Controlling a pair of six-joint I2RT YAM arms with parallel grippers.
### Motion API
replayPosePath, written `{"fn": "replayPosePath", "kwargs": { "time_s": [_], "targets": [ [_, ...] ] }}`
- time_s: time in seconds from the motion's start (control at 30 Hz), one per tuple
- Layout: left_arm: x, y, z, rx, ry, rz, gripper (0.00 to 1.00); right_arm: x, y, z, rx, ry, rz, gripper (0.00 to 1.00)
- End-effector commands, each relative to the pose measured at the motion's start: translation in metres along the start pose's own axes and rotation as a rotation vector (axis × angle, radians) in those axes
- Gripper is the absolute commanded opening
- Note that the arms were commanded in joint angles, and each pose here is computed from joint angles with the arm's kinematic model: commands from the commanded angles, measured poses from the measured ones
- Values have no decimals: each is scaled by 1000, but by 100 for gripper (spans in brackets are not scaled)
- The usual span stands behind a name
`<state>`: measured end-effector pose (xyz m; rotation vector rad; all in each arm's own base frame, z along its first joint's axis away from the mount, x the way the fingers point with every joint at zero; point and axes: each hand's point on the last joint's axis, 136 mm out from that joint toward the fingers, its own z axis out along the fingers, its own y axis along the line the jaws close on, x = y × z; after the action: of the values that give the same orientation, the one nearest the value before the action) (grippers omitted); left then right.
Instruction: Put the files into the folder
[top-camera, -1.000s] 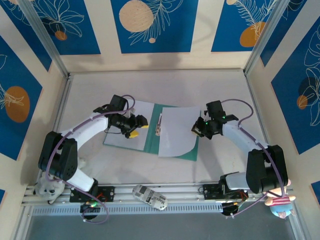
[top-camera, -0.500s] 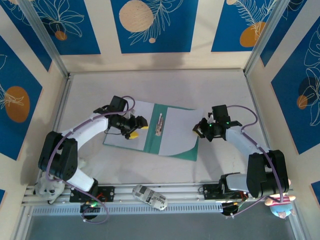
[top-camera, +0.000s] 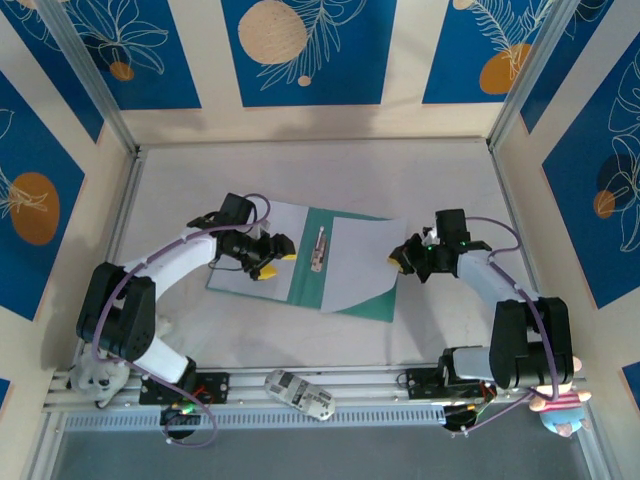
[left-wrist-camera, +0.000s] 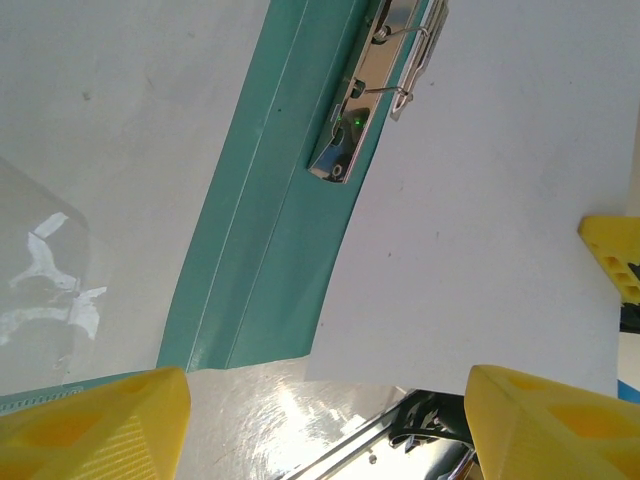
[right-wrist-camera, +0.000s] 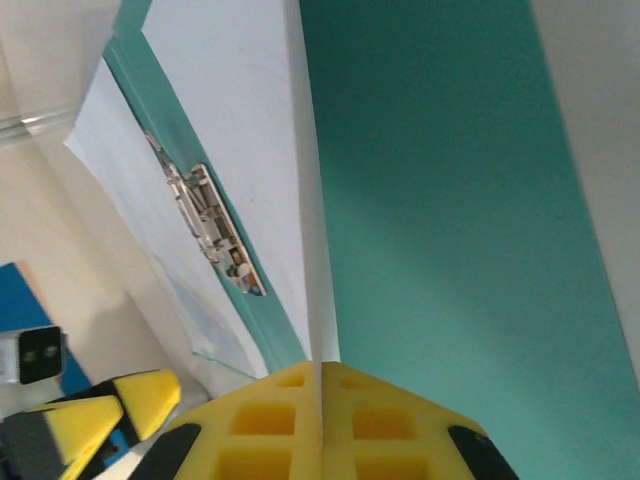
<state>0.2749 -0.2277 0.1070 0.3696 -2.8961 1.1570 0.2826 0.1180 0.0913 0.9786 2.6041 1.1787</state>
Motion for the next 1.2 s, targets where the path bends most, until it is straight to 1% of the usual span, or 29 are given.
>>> {"fn": "replayPosePath", "kwargs": {
  "time_s": [0.0, 0.17, 0.33, 0.8, 1.0, 1.17],
  "targets": [
    [1, 0, -4, 22, -2, -5, 73, 9, 19, -10, -95, 54, 36, 0],
    [1, 1, -4, 24, -6, -9, 73, 8, 26, -12, -158, 75, 77, 0],
    [2, 3, -3, 22, -3, -10, 73, 6, 31, -12, -184, 81, 88, 0],
    [5, 6, -2, 19, 3, -12, 73, 9, 18, 9, -153, 119, 66, 0],
    [6, 8, -1, 17, 5, -14, 73, 9, 17, 11, -143, 122, 53, 0],
    [6, 8, 0, 19, 9, -15, 73, 9, 16, 4, -110, 110, 22, 0]
  ]
}}
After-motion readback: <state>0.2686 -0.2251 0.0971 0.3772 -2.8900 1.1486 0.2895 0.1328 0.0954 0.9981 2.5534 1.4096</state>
